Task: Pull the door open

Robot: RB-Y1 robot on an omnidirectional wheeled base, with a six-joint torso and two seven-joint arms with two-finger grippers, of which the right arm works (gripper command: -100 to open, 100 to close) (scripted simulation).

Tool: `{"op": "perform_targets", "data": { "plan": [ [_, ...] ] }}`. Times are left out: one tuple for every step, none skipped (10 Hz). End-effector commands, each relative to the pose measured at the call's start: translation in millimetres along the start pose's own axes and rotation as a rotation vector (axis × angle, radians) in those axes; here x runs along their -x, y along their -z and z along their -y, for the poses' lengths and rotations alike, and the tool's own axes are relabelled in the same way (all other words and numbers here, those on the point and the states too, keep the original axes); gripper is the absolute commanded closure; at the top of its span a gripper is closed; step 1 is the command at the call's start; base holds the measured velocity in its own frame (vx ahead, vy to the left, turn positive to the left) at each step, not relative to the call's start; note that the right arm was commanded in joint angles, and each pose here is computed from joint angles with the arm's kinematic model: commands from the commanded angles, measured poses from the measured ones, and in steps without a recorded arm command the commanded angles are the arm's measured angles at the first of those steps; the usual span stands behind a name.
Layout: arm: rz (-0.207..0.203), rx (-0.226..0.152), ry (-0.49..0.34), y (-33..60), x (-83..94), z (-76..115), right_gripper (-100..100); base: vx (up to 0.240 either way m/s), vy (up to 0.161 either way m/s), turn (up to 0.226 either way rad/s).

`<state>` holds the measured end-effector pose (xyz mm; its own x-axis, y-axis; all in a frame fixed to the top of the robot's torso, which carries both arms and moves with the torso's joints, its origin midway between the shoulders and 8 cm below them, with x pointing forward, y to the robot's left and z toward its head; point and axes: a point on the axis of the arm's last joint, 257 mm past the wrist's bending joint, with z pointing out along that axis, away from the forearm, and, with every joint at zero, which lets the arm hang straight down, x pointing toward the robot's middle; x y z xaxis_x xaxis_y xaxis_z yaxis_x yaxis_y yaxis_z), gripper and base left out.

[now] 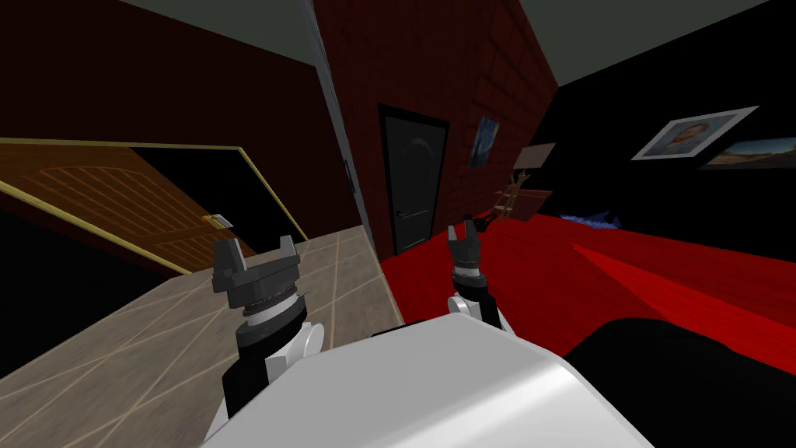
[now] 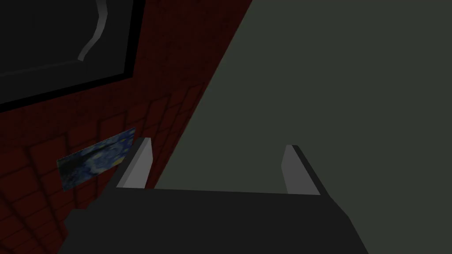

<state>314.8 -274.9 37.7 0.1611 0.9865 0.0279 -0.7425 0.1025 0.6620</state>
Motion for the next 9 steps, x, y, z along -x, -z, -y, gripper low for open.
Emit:
{"op": "perform_targets", "data": {
  "plan": [
    [-0.013, -0.022, -0.009, 2.9, -2.8, 13.0, -100, 0.076, -0.017, 0.047],
    [-0.016, -0.028, -0.012, 3.9, -3.7, 17.1, -100, 0.108, -0.027, 0.056],
    [-0.024, -0.042, -0.018, 5.8, -5.4, 25.3, -100, 0.116, -0.023, 0.053],
    [-0.033, -0.06, -0.025, 8.5, -7.4, 35.7, -100, 0.157, -0.032, 0.059],
    [-0.038, -0.07, -0.028, 10.0, -8.6, 41.6, -100, 0.151, -0.034, 0.055],
    [-0.048, -0.09, -0.035, 13.2, -10.7, 53.2, -100, 0.146, -0.036, 0.072],
    [-0.053, -0.101, -0.039, 15.1, -11.8, 59.9, -100, 0.132, -0.03, 0.057],
    [-0.059, -0.114, -0.043, 17.1, -13.0, 67.1, -100, 0.093, -0.023, 0.042],
    [-0.064, -0.126, -0.047, 19.3, -14.2, 74.2, -100, 0.087, -0.031, 0.044]
  ]
}}
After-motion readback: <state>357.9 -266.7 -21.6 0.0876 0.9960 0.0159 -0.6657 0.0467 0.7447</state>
